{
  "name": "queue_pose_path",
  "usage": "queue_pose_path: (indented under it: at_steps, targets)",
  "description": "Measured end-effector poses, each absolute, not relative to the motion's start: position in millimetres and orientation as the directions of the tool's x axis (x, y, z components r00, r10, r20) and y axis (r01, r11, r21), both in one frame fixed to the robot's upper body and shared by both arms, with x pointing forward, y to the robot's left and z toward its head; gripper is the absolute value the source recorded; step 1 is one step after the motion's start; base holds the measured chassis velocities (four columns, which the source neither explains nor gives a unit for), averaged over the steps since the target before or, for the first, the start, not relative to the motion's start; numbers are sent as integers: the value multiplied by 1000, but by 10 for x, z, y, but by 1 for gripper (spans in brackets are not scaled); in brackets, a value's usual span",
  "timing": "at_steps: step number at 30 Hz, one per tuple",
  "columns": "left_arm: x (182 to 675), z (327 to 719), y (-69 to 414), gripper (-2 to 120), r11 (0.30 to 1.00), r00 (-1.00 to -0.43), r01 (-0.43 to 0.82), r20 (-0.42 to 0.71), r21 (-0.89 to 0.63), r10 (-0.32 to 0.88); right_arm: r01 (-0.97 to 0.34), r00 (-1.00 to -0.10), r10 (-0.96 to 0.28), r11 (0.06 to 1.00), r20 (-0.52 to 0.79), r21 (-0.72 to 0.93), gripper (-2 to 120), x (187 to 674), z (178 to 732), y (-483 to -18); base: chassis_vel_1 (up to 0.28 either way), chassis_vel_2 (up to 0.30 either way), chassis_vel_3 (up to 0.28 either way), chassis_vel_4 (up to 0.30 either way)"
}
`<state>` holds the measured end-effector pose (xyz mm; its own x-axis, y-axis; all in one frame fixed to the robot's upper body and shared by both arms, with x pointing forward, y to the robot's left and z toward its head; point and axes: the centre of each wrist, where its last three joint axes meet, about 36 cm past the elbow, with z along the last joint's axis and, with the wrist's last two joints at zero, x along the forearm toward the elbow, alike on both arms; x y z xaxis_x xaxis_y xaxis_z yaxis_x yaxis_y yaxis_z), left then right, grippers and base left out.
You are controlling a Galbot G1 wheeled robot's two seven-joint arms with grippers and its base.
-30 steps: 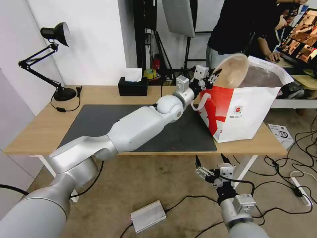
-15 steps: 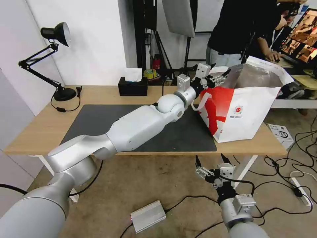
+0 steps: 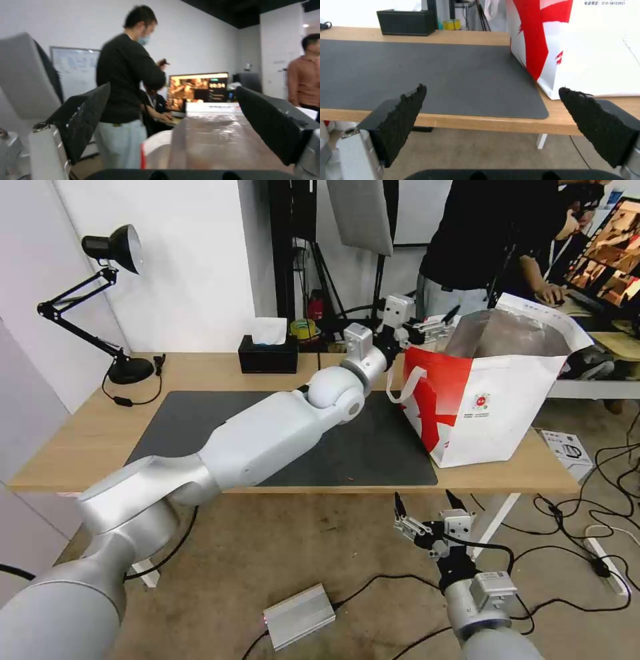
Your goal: Pick up the trash from the table and place it into the takeout bag.
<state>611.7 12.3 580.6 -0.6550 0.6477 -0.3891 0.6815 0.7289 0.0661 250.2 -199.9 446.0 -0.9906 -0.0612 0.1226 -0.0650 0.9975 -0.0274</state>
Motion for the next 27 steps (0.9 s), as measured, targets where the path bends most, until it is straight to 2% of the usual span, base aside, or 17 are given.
queue_pose_path:
  at_steps: [17, 23, 25, 27]
  targets:
    - [5384, 5371, 987, 100, 860, -737, 507, -490, 57, 466, -65, -991, -61, 998, 123, -27, 100, 2502, 4459, -1999, 0, 0, 0, 0]
    - [5132, 5126, 1290, 100, 890, -783, 455, -463, 31, 416, -65, -991, -61, 998, 123, -27, 100, 2502, 4459, -1999, 0, 0, 0, 0]
    - [4891, 4907, 1554, 100, 916, -818, 401, -440, 25, 370, -65, -991, -61, 998, 122, -27, 100, 2502, 4459, -1999, 0, 0, 0, 0]
    - [4838, 4884, 1604, 100, 920, -823, 391, -439, 22, 361, -65, -991, -61, 998, 123, -27, 100, 2502, 4460, -1999, 0, 0, 0, 0]
